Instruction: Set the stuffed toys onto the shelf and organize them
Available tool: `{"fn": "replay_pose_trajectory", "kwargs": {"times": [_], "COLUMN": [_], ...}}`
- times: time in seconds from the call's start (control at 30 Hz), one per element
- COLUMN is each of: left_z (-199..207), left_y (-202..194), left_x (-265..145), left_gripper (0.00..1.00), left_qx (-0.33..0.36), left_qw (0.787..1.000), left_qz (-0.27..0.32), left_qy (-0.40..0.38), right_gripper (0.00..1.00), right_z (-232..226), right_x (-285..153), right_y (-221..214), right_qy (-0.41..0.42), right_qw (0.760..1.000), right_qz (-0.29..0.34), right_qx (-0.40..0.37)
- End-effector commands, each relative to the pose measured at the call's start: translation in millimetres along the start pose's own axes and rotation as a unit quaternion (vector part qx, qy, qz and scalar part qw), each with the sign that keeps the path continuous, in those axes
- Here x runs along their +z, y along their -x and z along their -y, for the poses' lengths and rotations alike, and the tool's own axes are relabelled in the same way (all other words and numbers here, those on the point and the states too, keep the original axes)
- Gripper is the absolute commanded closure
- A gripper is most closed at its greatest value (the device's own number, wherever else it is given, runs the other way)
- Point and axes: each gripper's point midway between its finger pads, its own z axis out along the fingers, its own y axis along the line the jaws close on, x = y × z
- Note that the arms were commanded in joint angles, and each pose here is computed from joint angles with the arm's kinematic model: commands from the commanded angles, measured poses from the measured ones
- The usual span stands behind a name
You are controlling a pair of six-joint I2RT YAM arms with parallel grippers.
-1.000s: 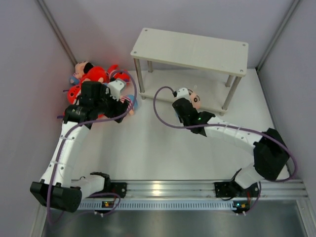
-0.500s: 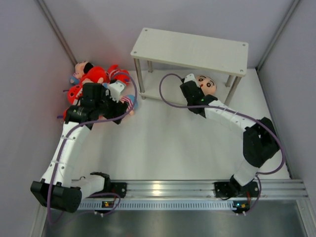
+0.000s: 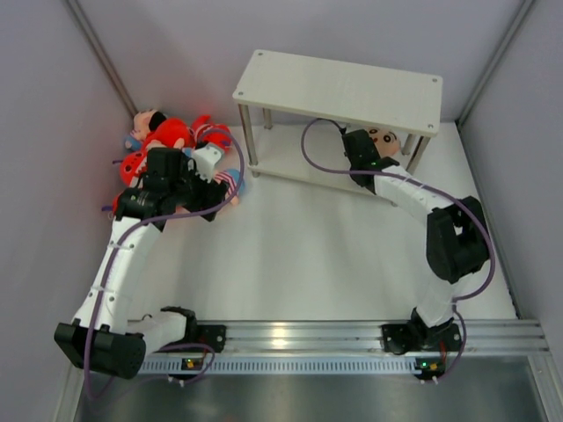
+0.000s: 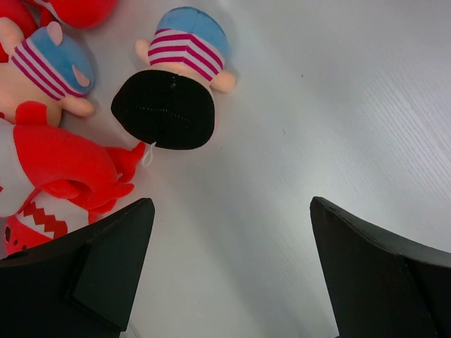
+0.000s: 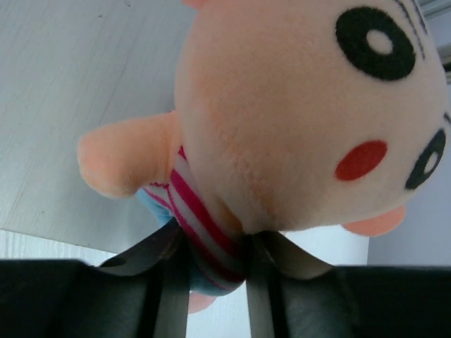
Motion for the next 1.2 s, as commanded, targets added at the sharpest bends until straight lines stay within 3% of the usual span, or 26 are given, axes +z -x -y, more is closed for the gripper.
{"fn": "replay_pose_trajectory", "kwargs": {"times": [0.0, 0.1, 0.27, 0.37, 0.4, 0.47, 0.83, 1.03, 1.17], "left_z": [-2.3, -1.2, -1.0, -0.7, -0.8, -0.6, -1.8, -32.1, -48.7], "left_y": [4.4, 3.8, 0.6, -0.6, -0.6, -0.7, -6.8, -52.0, -64.1], "left_x": [-5.6, -5.4, -4.1, -2.0, -2.0, -1.6, 1.6, 28.0, 46.5], "left_gripper": [0.02, 0.02, 0.02, 0.02, 0.02, 0.02, 0.02, 0.02, 0.02], "left_qx": [0.009, 0.009, 0.011, 0.012, 0.014, 0.014, 0.018, -0.02, -0.064], "left_qw": [1.0, 1.0, 1.0, 1.0, 1.0, 1.0, 1.0, 0.992, 0.99], "left_qz": [0.015, 0.015, 0.011, 0.008, 0.008, 0.008, -0.003, -0.101, -0.112], "left_qy": [0.009, 0.007, 0.007, 0.005, 0.005, 0.004, 0.007, 0.072, 0.057], "right_gripper": [0.67, 0.56, 0.49, 0.32, 0.23, 0.17, 0.15, 0.14, 0.14], "right_z": [4.9, 6.9, 7.8, 12.4, 13.0, 20.3, 26.5, 18.6, -0.7], "right_x": [2.2, 8.1, 1.5, -7.9, -11.6, -20.6, -40.3, -98.6, -134.6], "right_y": [30.3, 22.9, 20.0, 25.2, 27.2, 31.5, 35.5, 52.0, 48.9], "right_qy": [-0.002, 0.0, 0.008, 0.014, 0.016, 0.013, 0.022, 0.055, 0.105], "right_qw": [0.999, 0.999, 0.999, 0.998, 0.997, 0.997, 0.997, 0.991, 0.983], "right_qz": [0.04, 0.029, 0.026, 0.035, 0.04, 0.05, 0.062, 0.117, 0.148], "right_qx": [0.02, 0.032, 0.045, 0.055, 0.057, 0.065, 0.045, 0.029, 0.023]}}
